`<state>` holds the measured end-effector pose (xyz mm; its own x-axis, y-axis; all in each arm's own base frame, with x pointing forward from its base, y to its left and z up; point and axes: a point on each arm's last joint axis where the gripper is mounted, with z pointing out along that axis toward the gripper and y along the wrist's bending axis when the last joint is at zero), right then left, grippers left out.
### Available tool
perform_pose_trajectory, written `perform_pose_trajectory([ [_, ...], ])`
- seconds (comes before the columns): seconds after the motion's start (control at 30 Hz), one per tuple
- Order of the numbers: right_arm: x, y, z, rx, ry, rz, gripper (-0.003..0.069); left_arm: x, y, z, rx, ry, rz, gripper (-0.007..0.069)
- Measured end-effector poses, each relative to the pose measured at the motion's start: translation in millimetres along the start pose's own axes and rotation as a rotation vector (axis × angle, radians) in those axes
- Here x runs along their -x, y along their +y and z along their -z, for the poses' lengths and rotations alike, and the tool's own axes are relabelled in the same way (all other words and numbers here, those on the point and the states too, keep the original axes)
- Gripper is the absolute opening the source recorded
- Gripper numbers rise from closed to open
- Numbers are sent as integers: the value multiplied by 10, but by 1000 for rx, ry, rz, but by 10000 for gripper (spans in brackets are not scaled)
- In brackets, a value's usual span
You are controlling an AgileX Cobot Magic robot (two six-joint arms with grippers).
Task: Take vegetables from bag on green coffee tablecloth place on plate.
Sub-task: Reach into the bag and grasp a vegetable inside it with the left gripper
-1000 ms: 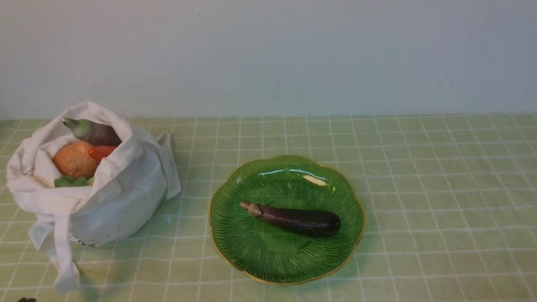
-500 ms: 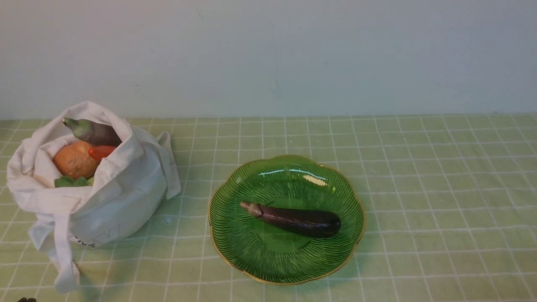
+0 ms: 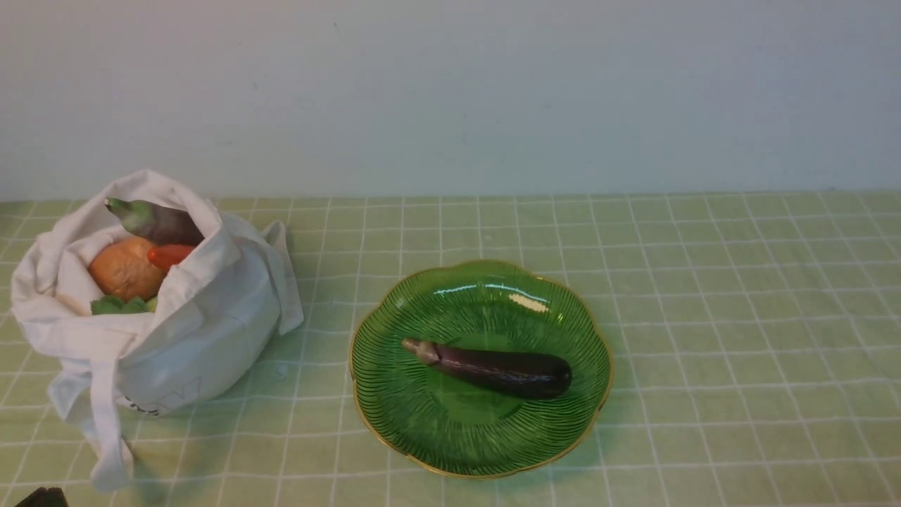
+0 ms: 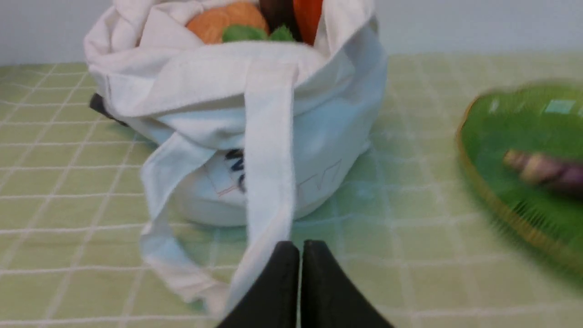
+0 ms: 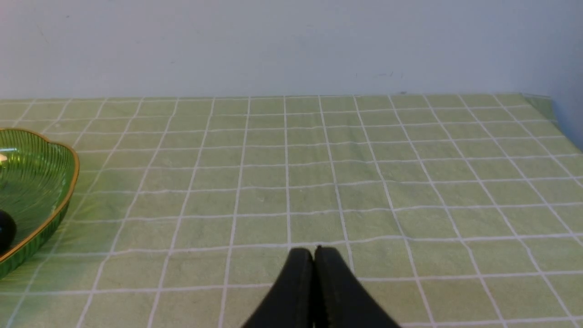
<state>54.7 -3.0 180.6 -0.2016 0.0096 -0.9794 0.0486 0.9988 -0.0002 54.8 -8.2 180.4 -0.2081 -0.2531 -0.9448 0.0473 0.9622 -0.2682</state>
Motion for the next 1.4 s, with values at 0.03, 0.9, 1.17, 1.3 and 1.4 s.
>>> perform_pose_trajectory([
  [0.03, 0, 0, 0, 0, 0, 0, -16, 26, -16, 1, -20, -28, 114, -5],
  [0.9, 0, 0, 0, 0, 0, 0, -16, 2191, -700, 245, -97, 24, -200, -5],
  [1.17, 0, 0, 0, 0, 0, 0, -16, 2179, -509, -718, 87, 765, -278, -5],
  [1.3, 0, 0, 0, 0, 0, 0, -16, 2301, -446, -1066, 139, 792, -251, -1],
  [1.4, 0, 0, 0, 0, 0, 0, -16, 2395, -362, -1380, 164, 804, -236, -1],
])
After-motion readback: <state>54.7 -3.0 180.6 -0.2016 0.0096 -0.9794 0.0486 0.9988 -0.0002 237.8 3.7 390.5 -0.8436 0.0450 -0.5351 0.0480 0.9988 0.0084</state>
